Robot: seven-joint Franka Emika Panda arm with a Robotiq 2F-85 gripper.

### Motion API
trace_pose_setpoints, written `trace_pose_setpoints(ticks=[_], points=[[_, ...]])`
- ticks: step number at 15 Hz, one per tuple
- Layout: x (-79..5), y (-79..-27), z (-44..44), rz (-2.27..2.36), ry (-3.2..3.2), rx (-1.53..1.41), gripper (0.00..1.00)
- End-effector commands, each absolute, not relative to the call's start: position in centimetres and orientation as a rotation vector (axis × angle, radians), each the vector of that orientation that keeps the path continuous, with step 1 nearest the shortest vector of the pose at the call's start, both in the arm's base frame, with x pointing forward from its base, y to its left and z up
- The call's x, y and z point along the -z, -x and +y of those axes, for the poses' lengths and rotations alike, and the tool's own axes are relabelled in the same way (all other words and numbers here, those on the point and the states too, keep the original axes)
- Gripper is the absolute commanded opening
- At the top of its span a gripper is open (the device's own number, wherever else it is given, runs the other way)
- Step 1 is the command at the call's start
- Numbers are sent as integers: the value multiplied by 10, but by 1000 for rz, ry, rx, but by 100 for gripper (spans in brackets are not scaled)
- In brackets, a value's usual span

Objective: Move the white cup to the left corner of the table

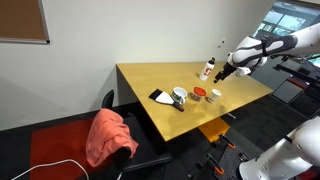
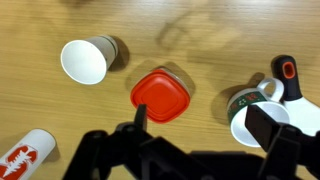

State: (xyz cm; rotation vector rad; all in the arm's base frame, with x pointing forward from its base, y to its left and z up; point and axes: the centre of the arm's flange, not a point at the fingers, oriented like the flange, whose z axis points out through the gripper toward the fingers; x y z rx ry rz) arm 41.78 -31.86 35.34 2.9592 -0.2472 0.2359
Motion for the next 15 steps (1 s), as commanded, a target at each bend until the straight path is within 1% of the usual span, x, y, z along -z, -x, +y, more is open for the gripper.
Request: trace_pose_setpoints(ticks=[1, 2, 3, 6, 8, 10, 15], points=[[-320, -427, -376, -298, -2978, -230, 100], [-321, -423, -373, -284, -3006, -187, 100], [-325, -413, -355, -294, -2983, -206, 100], [-314, -414, -366, -297, -2986, -179, 100], [-315, -416, -365, -288, -2986, -182, 100], [-308, -430, -380, -361, -3002, -173, 100], [-278, -444, -419, -518, -3052, -172, 100]])
